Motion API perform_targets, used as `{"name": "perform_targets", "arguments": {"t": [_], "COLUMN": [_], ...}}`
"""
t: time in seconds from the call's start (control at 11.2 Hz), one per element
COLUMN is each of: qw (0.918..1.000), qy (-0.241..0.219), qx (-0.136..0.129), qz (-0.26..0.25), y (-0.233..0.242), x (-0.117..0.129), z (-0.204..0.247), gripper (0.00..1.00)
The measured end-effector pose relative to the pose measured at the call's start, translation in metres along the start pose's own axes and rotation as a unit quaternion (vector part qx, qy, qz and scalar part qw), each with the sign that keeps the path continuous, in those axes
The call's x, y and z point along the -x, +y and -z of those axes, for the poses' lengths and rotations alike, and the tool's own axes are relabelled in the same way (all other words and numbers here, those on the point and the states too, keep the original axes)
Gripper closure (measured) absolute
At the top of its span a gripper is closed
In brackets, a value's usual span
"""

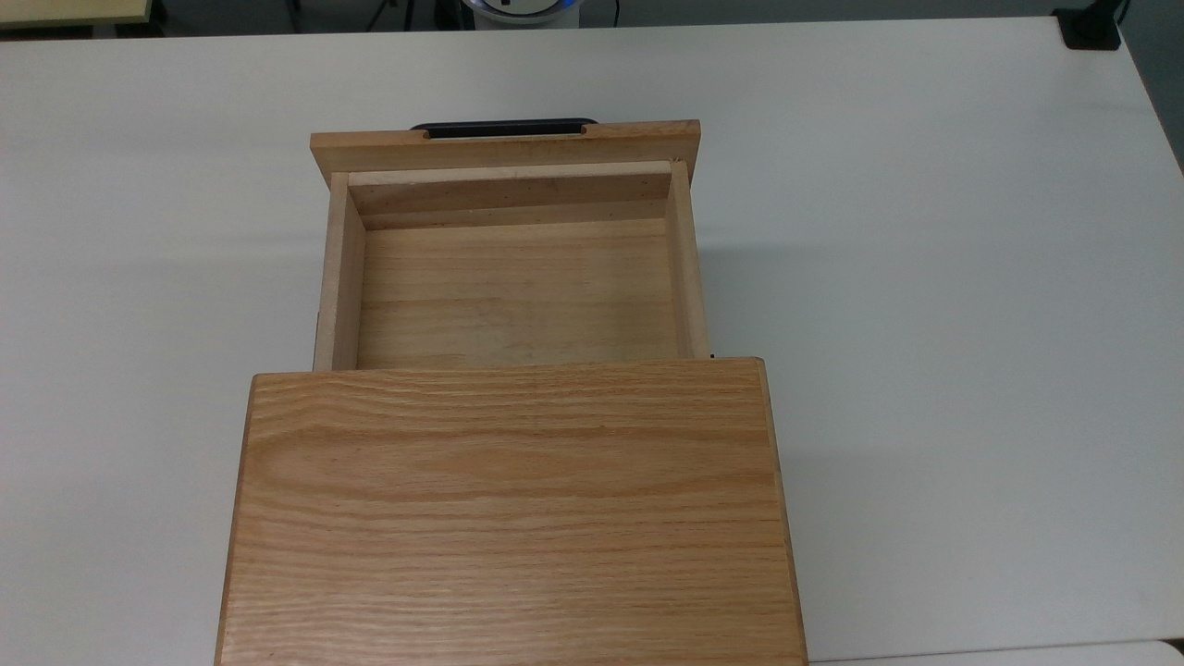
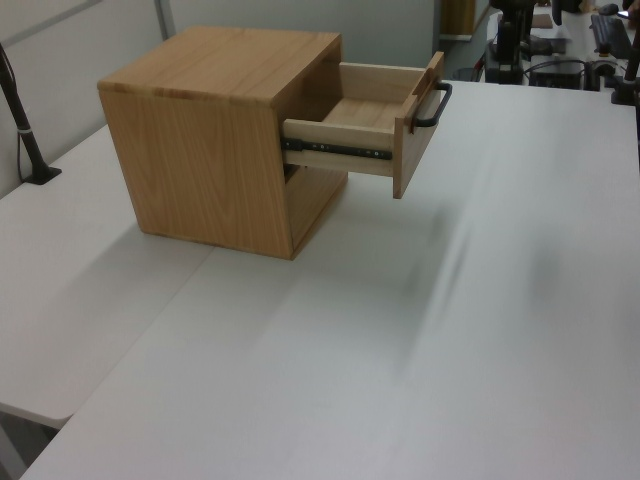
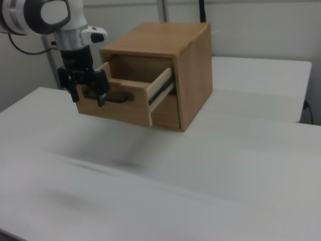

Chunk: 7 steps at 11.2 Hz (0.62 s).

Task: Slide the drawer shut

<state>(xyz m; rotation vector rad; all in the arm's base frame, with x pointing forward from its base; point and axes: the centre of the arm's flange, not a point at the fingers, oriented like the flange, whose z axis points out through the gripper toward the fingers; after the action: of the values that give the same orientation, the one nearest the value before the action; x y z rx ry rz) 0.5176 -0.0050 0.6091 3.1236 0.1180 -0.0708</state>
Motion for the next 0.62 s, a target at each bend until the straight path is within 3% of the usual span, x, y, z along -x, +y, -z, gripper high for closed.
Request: {"name": "perform_targets", "arguments": {"t": [0.62], "qw": [1.0], "qy": [-0.002], "qx": [-0.002], "qz": [-0.002], "y": [0.012], "x": [0.0], "z": [-0.003], "gripper": [0.0]}}
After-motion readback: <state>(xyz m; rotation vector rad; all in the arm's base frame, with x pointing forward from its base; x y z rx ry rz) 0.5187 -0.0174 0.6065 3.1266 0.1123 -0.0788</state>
